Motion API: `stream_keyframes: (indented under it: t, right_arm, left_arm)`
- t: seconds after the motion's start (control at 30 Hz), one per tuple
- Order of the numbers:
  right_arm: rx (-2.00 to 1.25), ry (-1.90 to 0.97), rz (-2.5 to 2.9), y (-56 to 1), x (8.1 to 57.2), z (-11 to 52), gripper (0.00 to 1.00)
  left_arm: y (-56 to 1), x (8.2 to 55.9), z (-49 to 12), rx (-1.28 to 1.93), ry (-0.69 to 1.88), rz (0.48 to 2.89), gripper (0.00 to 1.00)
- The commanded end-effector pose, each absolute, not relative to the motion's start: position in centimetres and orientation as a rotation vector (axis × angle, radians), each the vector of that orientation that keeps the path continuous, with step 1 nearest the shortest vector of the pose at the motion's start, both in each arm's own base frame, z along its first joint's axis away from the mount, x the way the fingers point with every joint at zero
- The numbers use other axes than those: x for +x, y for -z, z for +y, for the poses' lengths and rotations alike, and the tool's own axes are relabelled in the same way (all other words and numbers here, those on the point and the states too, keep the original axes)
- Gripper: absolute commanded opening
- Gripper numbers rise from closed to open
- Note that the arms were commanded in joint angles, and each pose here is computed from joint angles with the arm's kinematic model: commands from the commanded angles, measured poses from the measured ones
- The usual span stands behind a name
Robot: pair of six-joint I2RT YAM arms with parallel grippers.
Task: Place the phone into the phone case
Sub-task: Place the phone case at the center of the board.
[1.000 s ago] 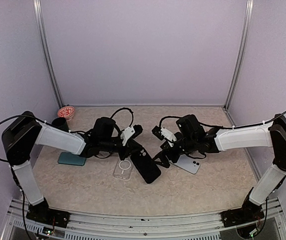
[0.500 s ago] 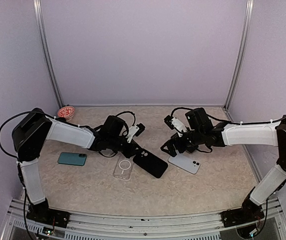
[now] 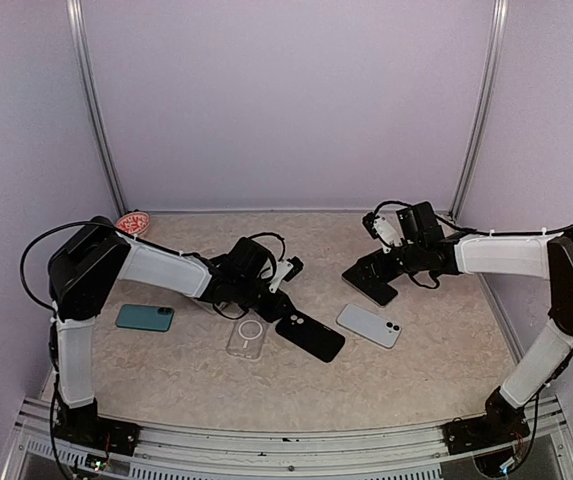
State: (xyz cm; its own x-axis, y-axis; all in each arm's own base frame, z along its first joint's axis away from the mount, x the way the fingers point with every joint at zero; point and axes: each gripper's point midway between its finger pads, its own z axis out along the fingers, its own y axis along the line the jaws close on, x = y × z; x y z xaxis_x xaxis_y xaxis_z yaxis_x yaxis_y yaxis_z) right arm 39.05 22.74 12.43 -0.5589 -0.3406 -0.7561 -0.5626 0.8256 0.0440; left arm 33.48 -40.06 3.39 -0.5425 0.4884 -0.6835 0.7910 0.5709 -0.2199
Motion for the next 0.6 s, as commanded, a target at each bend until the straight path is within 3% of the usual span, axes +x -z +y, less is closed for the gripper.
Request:
stream_keyframes:
  t: [0.0,0.27,0.3,0.33,0.37,0.57]
  right_arm:
    - [-0.778,-0.384,2.187,-11.7,39.5,23.5,1.0]
    - [-0.814,-0.366,2.202,-10.2,41.5,21.9,0.99]
    - [-0.816,-0.348,2.205,-9.9,41.7,21.5,1.0]
    - [-0.819,-0.326,2.215,-9.5,41.9,21.1,0.99]
    - [-0.825,-0.298,2.225,-9.0,42.1,20.6,0.99]
    - [-0.861,-0.26,2.272,-6.3,42.5,19.4,0.99]
  left_arm:
    - [-3.2,34.2,-40.3,1.03,0.655,2.232,0.16]
    - [-4.0,34.8,-40.4,1.019,0.631,2.21,0.39]
    - [-4.7,34.9,-40.4,1.013,0.629,2.198,0.49]
    - [-5.2,35.0,-40.3,1.008,0.624,2.187,0.68]
    - [-5.7,35.1,-40.3,1.002,0.62,2.177,0.95]
    - [-9.7,35.3,-39.9,0.961,0.613,2.109,0.99]
